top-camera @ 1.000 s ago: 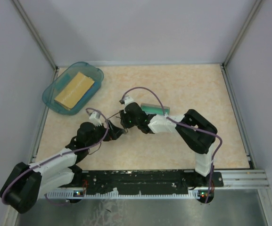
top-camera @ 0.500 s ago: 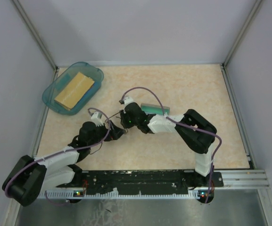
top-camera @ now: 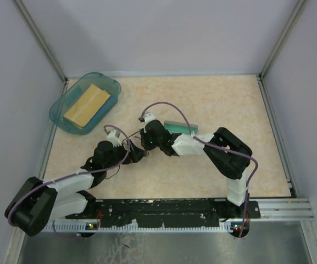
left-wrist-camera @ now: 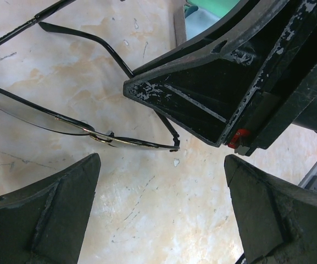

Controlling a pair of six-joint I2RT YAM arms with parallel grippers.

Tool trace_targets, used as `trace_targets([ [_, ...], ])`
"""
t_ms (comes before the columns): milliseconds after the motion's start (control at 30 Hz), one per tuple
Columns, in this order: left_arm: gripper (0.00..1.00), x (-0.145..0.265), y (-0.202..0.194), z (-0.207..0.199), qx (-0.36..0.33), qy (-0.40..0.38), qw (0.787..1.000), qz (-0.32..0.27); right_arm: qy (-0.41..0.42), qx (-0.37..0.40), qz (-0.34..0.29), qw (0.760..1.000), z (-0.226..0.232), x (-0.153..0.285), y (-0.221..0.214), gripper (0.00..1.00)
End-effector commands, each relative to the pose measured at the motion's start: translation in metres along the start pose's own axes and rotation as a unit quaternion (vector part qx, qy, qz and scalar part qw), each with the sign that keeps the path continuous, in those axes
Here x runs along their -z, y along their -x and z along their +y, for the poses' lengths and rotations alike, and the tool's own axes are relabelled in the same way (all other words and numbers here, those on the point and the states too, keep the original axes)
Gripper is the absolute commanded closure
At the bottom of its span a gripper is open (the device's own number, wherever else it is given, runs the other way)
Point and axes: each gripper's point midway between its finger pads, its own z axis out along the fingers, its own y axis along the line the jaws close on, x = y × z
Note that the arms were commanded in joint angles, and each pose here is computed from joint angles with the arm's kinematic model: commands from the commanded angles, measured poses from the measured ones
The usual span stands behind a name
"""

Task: Organize the sunglasses
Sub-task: Fold the sunglasses at the center of the board.

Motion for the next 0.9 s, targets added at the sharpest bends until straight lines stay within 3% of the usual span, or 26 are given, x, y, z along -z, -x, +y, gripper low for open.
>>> trace_targets([
  [0,0.00,-0.005,0.019,-0.015,-0.015,-0.022,0.999,-0.027,0.026,0.005,-0.033,0.999,0.020,-0.001,0.026,0.83],
  [567,0.01,0.014,0.028,-0.020,-0.019,-0.023,0.998,-0.052,0.024,0.003,-0.036,0.999,0.020,-0.002,0.027,0.82],
  [867,0.01,0.011,0.023,-0.018,-0.020,-0.020,0.999,-0.038,0.024,0.004,-0.038,0.999,0.019,0.000,0.029,0.82],
])
